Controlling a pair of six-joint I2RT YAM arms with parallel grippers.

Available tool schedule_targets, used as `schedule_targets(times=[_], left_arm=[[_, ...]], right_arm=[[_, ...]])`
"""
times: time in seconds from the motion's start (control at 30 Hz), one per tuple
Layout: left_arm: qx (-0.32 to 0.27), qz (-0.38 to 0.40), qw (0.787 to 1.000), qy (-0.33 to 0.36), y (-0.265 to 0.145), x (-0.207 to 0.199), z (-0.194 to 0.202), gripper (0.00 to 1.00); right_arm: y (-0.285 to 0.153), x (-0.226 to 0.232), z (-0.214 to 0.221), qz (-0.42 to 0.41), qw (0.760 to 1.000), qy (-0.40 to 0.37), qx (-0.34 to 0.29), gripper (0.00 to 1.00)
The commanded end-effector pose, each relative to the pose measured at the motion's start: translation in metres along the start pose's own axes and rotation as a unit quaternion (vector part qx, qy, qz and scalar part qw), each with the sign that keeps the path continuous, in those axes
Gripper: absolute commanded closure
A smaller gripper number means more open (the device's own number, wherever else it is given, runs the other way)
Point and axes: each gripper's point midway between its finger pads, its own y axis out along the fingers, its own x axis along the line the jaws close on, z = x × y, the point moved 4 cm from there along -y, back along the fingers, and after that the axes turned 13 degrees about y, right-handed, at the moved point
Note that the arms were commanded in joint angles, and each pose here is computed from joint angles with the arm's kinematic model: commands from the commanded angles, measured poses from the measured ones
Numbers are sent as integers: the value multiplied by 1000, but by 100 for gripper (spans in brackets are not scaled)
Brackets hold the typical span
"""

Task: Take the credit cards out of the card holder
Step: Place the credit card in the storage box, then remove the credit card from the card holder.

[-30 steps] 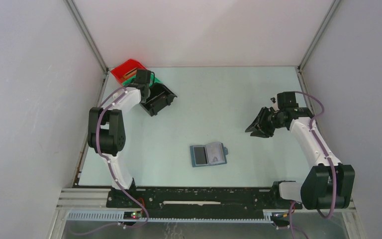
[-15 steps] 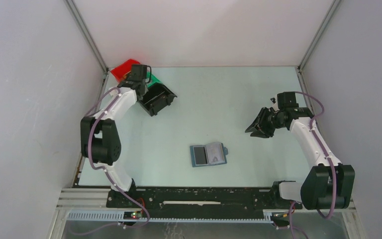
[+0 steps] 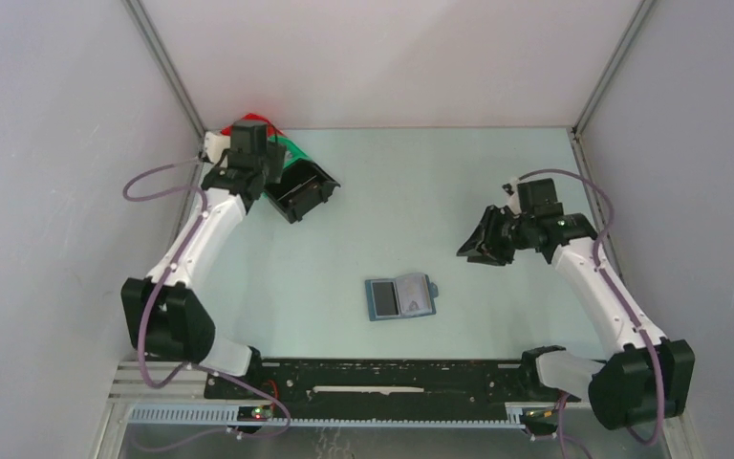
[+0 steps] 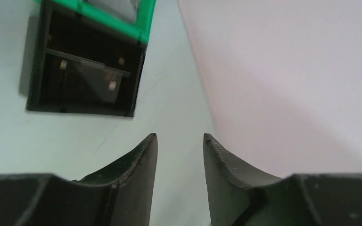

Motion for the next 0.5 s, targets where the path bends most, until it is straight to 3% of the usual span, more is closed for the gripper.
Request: schedule_targets(times=[0.0,0.17,0.47], left_arm=[[105,82,970,203,-46,18,52,55],[230,197,905,300,-91,45,118,56],[385,273,803,364,-138,114,200,57]], right_arm=[[8,24,26,-33,998,-54,-8,57],[41,27,66,-59,994,-86,-6,58],[97,19,117,-82,992,-92,39,67]])
